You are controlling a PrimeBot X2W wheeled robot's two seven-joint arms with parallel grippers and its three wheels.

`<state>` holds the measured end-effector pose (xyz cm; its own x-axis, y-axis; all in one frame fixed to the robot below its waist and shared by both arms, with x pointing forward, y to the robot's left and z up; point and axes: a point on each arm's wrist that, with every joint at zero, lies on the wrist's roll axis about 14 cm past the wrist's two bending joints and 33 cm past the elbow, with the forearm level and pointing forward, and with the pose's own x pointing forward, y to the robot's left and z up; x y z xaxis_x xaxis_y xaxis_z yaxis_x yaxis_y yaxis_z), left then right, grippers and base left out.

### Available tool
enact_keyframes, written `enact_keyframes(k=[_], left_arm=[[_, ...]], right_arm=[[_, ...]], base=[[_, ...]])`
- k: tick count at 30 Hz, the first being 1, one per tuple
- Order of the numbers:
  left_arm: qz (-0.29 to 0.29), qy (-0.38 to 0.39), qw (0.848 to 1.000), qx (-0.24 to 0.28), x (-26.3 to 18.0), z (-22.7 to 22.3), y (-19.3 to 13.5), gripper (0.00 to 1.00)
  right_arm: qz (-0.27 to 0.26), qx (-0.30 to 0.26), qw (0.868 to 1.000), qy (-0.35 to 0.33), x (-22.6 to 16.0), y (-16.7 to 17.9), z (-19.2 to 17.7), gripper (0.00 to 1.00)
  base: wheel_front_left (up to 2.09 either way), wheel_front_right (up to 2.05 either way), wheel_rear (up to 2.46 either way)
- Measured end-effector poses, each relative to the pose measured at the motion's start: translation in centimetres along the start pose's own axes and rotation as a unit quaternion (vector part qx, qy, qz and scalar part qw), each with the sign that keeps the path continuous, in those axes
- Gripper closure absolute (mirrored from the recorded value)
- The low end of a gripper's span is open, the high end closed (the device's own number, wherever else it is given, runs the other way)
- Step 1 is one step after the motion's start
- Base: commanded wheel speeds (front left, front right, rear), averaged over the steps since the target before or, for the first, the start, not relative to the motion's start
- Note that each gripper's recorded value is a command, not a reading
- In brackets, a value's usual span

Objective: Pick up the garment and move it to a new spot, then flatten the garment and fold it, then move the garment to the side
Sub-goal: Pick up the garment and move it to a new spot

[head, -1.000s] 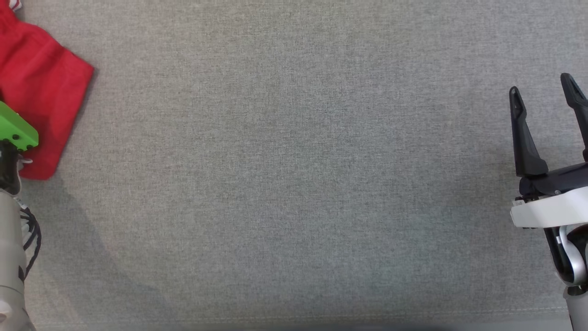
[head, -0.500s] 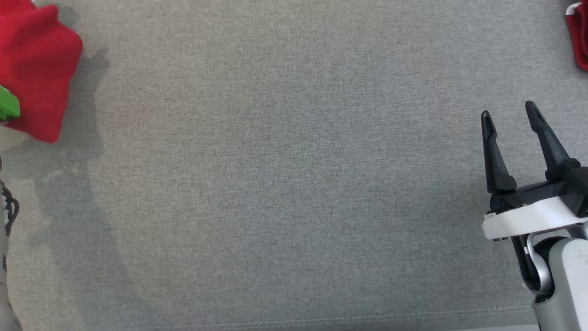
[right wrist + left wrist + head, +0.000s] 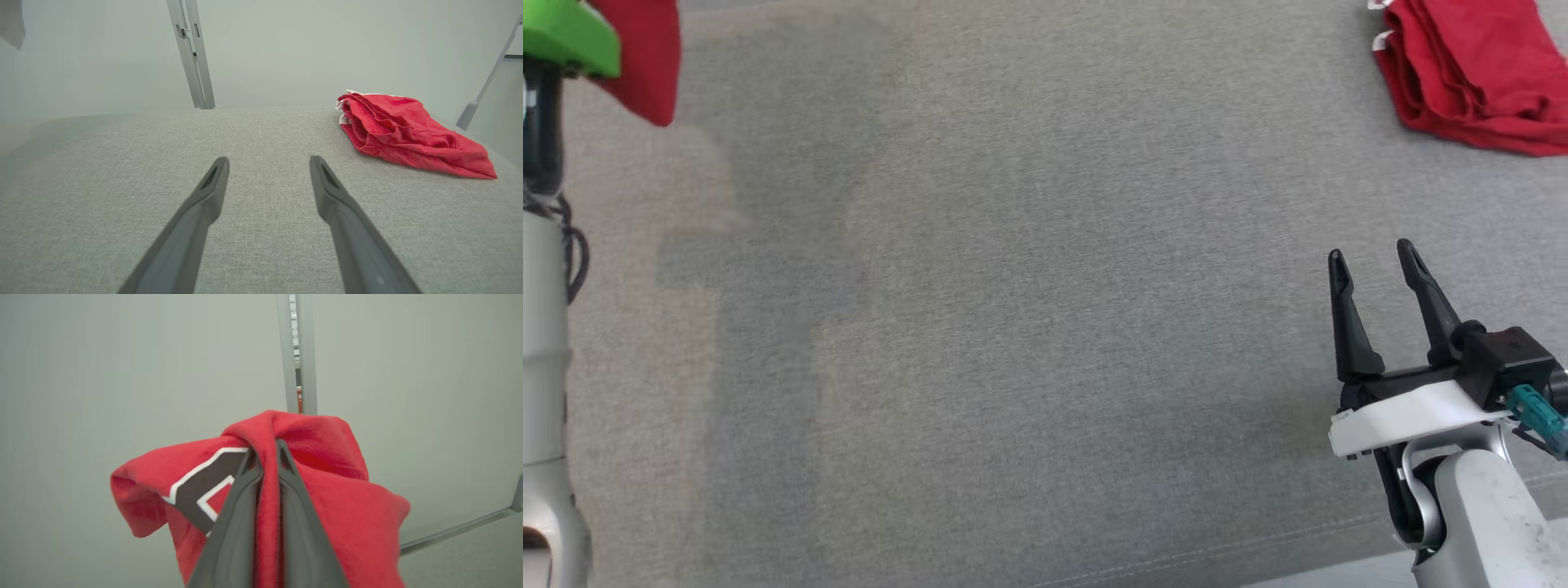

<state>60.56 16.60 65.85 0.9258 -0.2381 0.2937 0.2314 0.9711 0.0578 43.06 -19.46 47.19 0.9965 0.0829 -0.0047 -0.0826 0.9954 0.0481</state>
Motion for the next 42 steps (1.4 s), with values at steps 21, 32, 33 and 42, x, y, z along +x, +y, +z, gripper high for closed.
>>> enact_keyframes(k=[21, 32, 33, 42], left_arm=[[-0.271, 0.114, 0.947, -0.127, -5.2, -8.1, -26.7, 1.00], [-0.255, 0.175, 0.940, -0.143, -9.5, -13.5, -26.9, 0.00], [-0.247, 0.160, 0.944, -0.146, -9.2, -12.8, -26.5, 0.00], [-0.158, 0.087, 0.975, -0.126, -8.4, -9.0, -20.1, 0.00]], right_arm=[[-0.107, 0.019, 0.994, -0.012, -5.5, -4.8, 1.5, 0.00], [-0.096, 0.031, 0.995, -0.008, -5.2, -3.8, 1.0, 0.00], [-0.094, 0.031, 0.995, -0.009, -5.1, -3.6, 1.1, 0.00], [-0.062, 0.030, 0.997, -0.022, -4.6, -1.9, 1.9, 0.00]], base=[[0.00, 0.00, 0.00], [0.00, 0.00, 0.00], [0.00, 0.00, 0.00], [0.00, 0.00, 0.00]])
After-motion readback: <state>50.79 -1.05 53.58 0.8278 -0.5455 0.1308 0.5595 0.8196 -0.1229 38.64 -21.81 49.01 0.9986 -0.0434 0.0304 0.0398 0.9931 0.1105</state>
